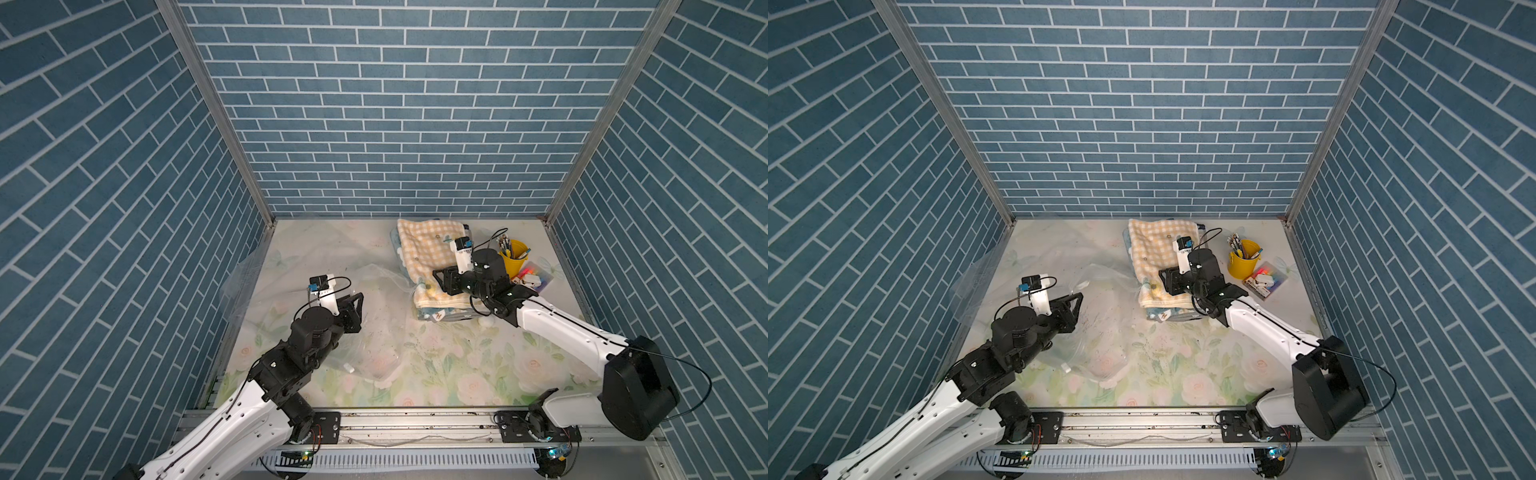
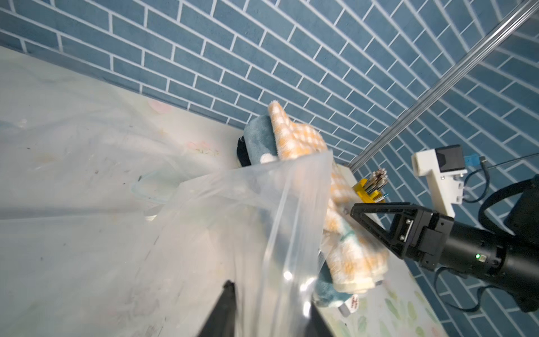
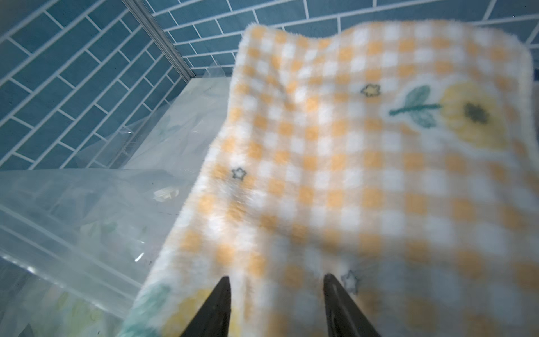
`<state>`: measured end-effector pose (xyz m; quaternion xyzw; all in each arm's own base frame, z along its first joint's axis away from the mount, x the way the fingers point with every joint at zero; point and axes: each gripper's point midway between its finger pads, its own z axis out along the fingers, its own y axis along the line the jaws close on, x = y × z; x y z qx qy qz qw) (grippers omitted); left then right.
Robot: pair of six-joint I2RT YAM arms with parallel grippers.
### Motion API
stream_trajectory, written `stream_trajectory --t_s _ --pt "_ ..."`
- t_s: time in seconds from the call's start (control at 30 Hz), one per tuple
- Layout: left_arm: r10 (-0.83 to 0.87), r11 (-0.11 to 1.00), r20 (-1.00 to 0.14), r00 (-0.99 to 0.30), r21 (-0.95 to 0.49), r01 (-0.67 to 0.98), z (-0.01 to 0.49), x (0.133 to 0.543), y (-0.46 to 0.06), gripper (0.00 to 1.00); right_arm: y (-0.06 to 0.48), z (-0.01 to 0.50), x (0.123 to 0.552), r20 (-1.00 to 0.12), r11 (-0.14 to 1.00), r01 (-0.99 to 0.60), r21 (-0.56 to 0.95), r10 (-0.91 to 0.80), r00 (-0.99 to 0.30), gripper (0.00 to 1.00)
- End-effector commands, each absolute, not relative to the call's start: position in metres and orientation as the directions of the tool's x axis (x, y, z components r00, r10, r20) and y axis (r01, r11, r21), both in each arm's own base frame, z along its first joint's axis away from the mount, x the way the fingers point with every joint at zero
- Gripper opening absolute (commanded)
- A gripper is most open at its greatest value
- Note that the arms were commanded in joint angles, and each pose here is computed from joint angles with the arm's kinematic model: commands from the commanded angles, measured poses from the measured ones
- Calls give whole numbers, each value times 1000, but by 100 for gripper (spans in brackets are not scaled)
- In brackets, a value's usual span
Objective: Take the blanket out of the vacuum bag
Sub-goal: Adjust the vacuum bag at the center of the board.
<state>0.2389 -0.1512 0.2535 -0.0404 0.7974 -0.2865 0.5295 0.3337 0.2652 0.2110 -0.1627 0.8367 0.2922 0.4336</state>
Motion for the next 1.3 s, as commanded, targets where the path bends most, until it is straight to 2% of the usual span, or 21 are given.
stream_trajectory --t_s 0.0,0.07,0.2,0.3,0.33,0.37,0.4,0.47,0.5,0.63,0.7,0.83,0.93,1.03,1.13,1.27 --pt "-308 801 -823 -478 -495 336 261 228 -167 8 272 238 326 -837 748 -556 363 0 -547 51" --pt "-264 761 -816 -514 -504 409 261 218 -180 57 275 240 324 -839 742 -566 359 -10 -544 51" --pt "-290 698 -827 -483 -527 485 281 199 -179 86 277 244 320 -844 734 -577 358 -11 -537 51" --pt "-360 659 -839 -409 -539 525 307 184 -163 92 278 250 317 -850 724 -587 361 -4 -527 51" --pt "-392 647 -837 -381 -545 532 316 179 -156 92 281 252 315 -852 718 -595 361 -5 -523 51" --pt "-435 651 -826 -358 -563 509 321 179 -146 87 283 254 314 -854 715 -599 361 -6 -521 50" --pt "-486 671 -809 -330 -588 452 324 182 -131 74 286 255 311 -855 708 -608 360 -11 -519 50" --pt "-596 726 -756 -272 -652 220 315 194 -88 16 291 257 308 -860 699 -621 353 -19 -510 48" --pt "-633 739 -737 -238 -667 99 307 198 -68 0 295 258 305 -862 692 -631 352 -23 -507 48" --pt "-714 692 -694 -99 -677 -251 283 196 -9 0 305 260 300 -864 668 -654 354 -35 -503 46" --pt "-726 645 -687 -13 -674 -360 275 192 12 0 305 259 299 -864 665 -657 353 -37 -502 46" --pt "-721 587 -688 88 -673 -449 257 200 22 0 307 266 295 -871 647 -675 356 -33 -491 41" --pt "-719 557 -688 100 -656 -510 231 208 19 0 293 269 299 -882 700 -643 312 -37 -469 36" --pt "-731 527 -679 70 -626 -575 196 222 21 0 281 275 302 -890 730 -621 287 -37 -455 35" --pt "-799 452 -601 25 -627 -634 142 236 33 0 263 279 309 -892 773 -571 278 -13 -452 36" --pt "-874 345 -484 45 -683 -644 96 245 47 0 219 289 320 -897 834 -454 314 103 -431 38"
